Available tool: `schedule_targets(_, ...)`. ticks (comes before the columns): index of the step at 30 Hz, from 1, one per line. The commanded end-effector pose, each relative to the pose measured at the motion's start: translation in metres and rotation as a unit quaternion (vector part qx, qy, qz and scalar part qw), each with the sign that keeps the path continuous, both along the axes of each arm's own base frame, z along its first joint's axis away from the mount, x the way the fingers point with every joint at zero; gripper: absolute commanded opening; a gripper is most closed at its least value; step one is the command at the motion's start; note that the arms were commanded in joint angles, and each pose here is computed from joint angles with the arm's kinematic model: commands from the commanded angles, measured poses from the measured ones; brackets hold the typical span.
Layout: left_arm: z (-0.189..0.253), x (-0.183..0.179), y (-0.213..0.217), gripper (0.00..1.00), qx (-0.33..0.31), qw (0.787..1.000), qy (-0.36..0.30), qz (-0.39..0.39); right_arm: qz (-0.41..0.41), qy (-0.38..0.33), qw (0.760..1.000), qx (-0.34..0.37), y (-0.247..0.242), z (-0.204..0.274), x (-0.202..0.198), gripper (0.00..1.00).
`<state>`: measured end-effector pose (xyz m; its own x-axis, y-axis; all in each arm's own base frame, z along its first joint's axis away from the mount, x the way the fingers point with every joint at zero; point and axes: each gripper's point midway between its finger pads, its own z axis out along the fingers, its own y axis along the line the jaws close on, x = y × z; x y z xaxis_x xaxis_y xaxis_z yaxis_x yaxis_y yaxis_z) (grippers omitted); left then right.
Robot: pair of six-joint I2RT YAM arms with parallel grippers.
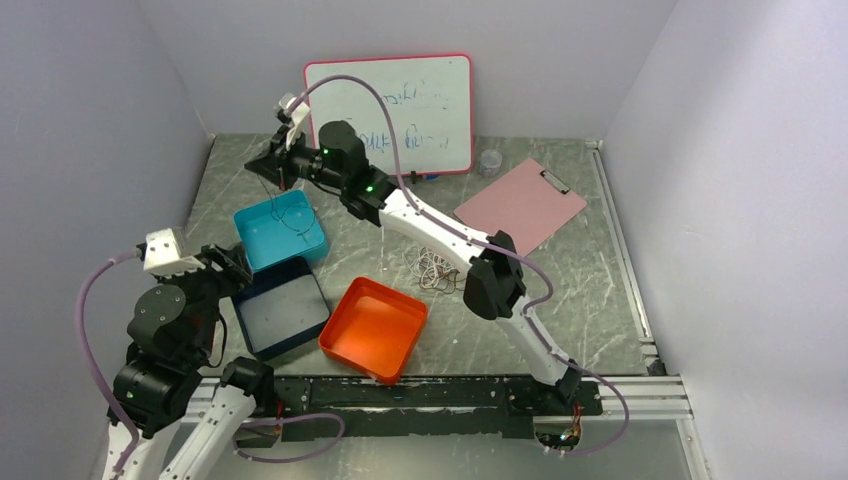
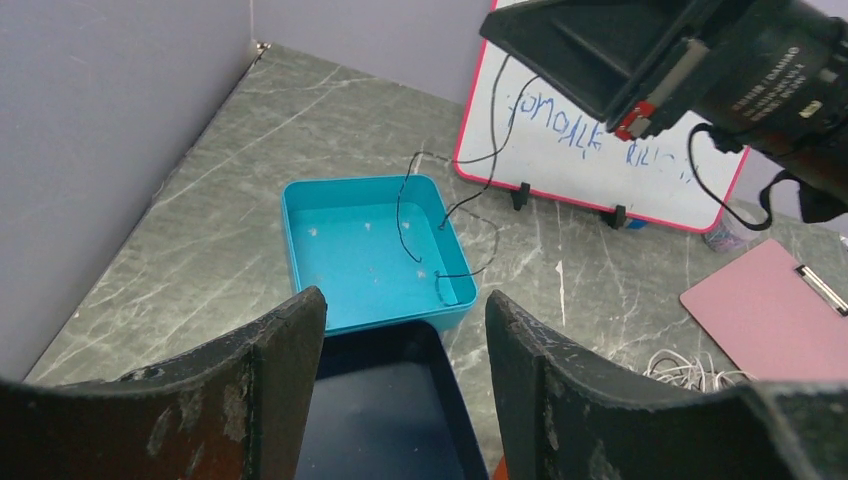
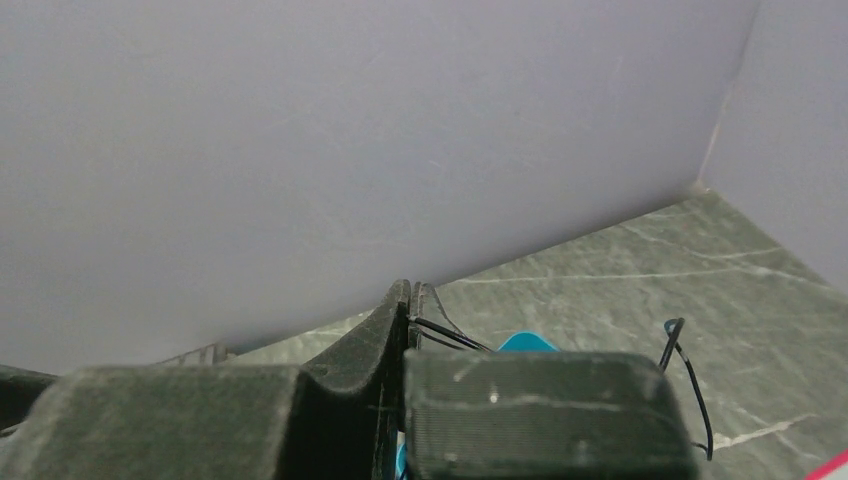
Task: Untangle the cables
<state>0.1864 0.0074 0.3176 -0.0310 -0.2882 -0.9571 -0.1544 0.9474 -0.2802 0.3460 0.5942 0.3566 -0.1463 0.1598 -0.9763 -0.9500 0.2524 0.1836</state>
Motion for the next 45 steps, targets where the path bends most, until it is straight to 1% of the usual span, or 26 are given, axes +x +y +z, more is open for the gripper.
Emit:
schedule_targets(1,-0.009,-0.002,0.002,0.64,0.002,1.0,0.005,0.002,0.034,-0.002,0.999,0.025,0.014,0.0,-0.01,0.0)
schedule_targets(8,-0.01,-0.001,0.0,0.63,0.005,1.0,0.004,-0.004,0.029,0.014,0.999,0.03,0.031,-0.026,-0.007,0.0)
schedule_targets(17,-0.006,-0.003,-0.003,0.64,0.002,1.0,0.001,-0.011,0.009,0.049,0.998,-0.032,0.04,-0.103,0.004,0.01)
schedule_targets(23,-0.006,-0.002,-0.005,0.64,-0.002,1.0,0.007,-0.015,-0.013,0.071,0.994,-0.087,0.04,-0.157,0.014,0.13)
schedule_targets(27,-0.006,-0.001,-0.006,0.65,-0.006,1.0,0.007,-0.018,-0.014,0.088,0.988,-0.126,0.036,-0.193,0.012,0.17)
schedule_targets(30,-0.007,0.0,-0.009,0.64,-0.009,1.0,0.011,-0.022,-0.016,0.093,0.985,-0.147,0.031,-0.209,0.01,0.24)
schedule_targets(33,-0.009,0.003,-0.012,0.65,-0.009,0.999,0.017,-0.028,-0.02,0.087,0.985,-0.15,0.026,-0.206,0.01,0.32)
schedule_targets(36,-0.01,0.006,-0.015,0.65,-0.009,0.999,0.021,-0.033,-0.036,0.072,0.986,-0.146,0.02,-0.191,0.013,0.37)
schedule_targets(39,-0.011,0.008,-0.016,0.65,-0.008,0.999,0.028,-0.036,-0.055,0.055,0.986,-0.146,0.011,-0.174,0.016,0.4)
schedule_targets(45,-0.013,0.011,-0.019,0.67,-0.011,0.999,0.031,-0.038,-0.102,0.025,0.984,-0.14,-0.02,-0.143,0.017,0.42)
